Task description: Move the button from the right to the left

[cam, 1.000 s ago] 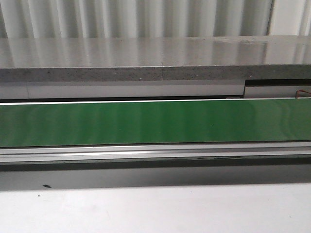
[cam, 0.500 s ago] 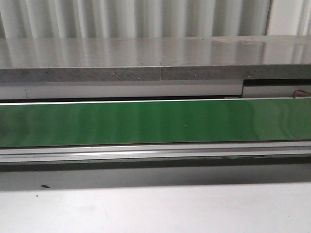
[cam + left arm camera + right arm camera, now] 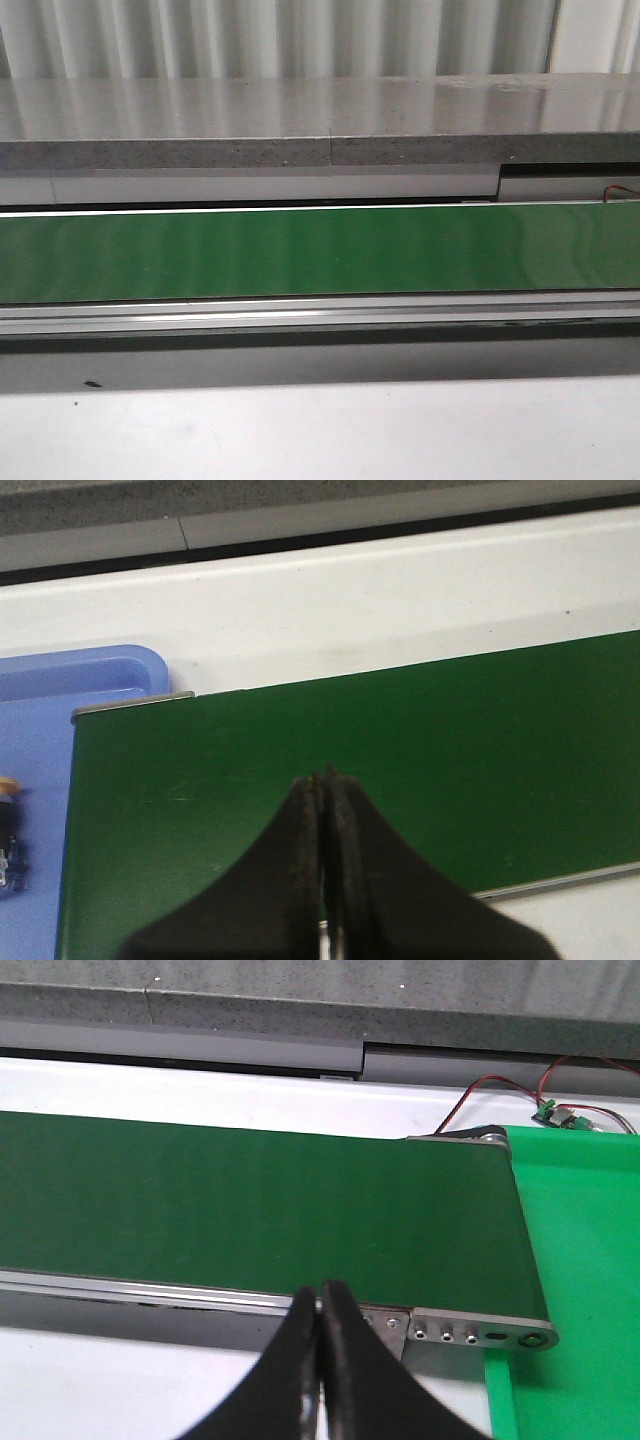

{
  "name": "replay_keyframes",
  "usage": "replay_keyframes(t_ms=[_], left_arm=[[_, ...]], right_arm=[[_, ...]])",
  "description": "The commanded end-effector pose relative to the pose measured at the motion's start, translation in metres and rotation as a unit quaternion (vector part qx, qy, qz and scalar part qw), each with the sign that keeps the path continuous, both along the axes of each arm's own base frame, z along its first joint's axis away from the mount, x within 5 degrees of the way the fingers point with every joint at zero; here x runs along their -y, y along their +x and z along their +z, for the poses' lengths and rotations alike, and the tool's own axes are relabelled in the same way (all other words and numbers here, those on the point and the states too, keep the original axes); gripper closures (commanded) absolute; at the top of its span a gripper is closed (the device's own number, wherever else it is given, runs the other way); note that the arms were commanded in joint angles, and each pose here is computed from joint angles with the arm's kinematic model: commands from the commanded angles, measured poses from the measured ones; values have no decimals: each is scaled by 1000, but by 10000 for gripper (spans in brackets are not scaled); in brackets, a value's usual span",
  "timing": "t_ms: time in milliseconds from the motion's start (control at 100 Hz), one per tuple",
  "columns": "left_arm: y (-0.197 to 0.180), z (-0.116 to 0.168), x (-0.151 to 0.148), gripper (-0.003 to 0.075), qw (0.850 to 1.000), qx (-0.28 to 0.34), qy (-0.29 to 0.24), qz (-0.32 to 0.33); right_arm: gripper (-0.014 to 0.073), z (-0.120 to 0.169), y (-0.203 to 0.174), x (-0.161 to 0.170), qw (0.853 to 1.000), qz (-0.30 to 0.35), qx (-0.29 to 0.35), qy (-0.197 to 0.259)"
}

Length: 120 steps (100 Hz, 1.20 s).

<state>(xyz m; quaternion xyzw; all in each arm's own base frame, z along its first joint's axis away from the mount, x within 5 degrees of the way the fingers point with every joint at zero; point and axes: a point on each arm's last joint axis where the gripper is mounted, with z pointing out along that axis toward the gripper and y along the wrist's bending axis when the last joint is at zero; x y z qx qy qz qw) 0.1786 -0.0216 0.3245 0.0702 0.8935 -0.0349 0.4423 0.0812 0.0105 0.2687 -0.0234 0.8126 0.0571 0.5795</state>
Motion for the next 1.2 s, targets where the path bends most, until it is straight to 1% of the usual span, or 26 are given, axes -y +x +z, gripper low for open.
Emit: replay_keyframes(t_ms=[0, 210, 330, 520, 690, 840, 1000, 1090, 1190], left_arm=[[-15, 11, 2, 741, 997, 72, -25, 0], [-62, -2, -4, 741, 991, 128, -32, 0], [-87, -7, -6, 741, 985, 167, -36, 0], [-114, -25, -9, 741, 981, 191, -39, -1], [-125, -45, -11, 741, 972, 231, -43, 2], [-125, -67, -12, 741, 966, 256, -46, 8], [-120, -92, -14, 741, 949, 311, -51, 19], [-120, -110, -15, 741, 943, 329, -39, 20], [-122, -126, -16, 741, 942, 335, -20, 21]], right_arm=[[663, 15, 2, 1, 999, -3, 50, 0], [663, 15, 2, 1, 999, -3, 50, 0], [663, 15, 2, 1, 999, -3, 50, 0], [663, 15, 2, 1, 999, -3, 50, 0], [663, 15, 2, 1, 999, -3, 50, 0], [663, 15, 2, 1, 999, -3, 50, 0], [663, 15, 2, 1, 999, -3, 50, 0], [663, 15, 2, 1, 999, -3, 50, 0], [663, 15, 2, 1, 999, -3, 51, 0]])
